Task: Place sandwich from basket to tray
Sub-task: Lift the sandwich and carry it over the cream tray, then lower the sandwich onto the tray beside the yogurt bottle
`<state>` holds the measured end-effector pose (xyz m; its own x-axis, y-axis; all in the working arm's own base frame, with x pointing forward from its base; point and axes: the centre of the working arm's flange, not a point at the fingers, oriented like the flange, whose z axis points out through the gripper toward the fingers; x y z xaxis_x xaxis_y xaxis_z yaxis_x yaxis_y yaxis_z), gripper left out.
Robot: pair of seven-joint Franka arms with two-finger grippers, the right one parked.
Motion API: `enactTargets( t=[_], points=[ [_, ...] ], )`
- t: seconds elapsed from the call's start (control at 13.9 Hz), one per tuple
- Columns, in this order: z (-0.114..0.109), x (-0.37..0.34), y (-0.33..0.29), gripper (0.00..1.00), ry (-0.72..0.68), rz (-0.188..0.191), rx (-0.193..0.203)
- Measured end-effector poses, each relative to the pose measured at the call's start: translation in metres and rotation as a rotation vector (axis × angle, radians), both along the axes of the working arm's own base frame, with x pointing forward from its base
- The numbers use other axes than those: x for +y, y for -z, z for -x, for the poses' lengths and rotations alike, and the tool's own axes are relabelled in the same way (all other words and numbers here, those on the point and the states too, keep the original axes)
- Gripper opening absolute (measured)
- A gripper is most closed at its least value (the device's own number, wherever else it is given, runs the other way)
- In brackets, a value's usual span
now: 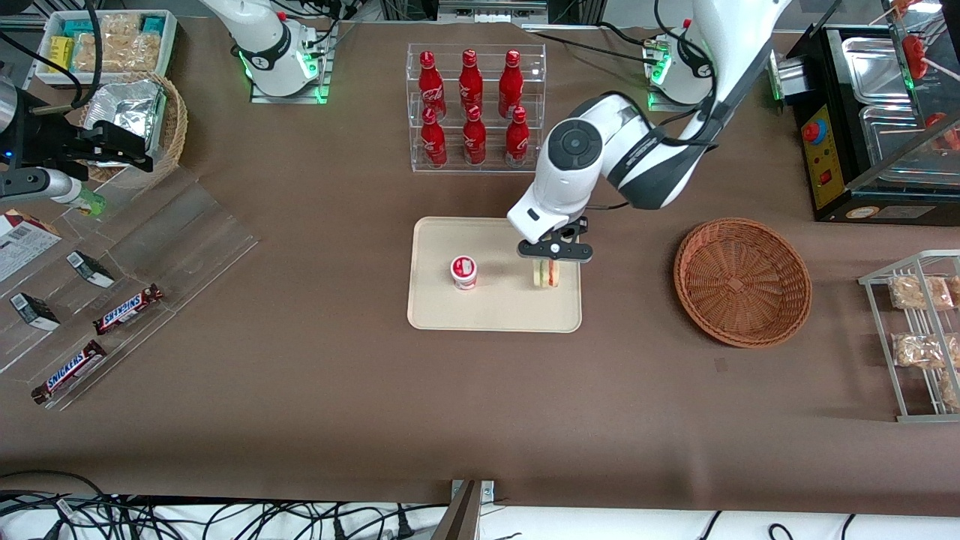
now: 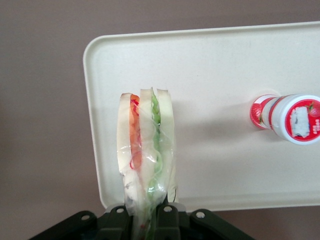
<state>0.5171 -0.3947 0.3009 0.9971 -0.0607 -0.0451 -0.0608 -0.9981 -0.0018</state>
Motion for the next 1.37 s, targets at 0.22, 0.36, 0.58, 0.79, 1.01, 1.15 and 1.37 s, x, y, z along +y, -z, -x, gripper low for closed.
enactTargets(
  t=[0.22,0.36,0.58,0.79,1.01,1.15,1.37],
  points=[
    [0.002,-0.007,0.027,0.17,0.022,-0.009,-0.009],
    [0.005,-0.010,0.044,0.17,0.026,-0.041,-0.030],
    [0.008,-0.014,0.067,0.17,0.021,-0.056,-0.040],
    [0.008,-0.015,0.073,0.17,0.016,-0.051,-0.034],
    [0.007,-0.015,0.072,0.16,0.006,-0.051,-0.036],
    [0.006,-0.015,0.071,0.29,-0.044,-0.050,-0.040],
    [0.005,-0.016,0.070,0.43,-0.073,-0.049,-0.043]
  ],
)
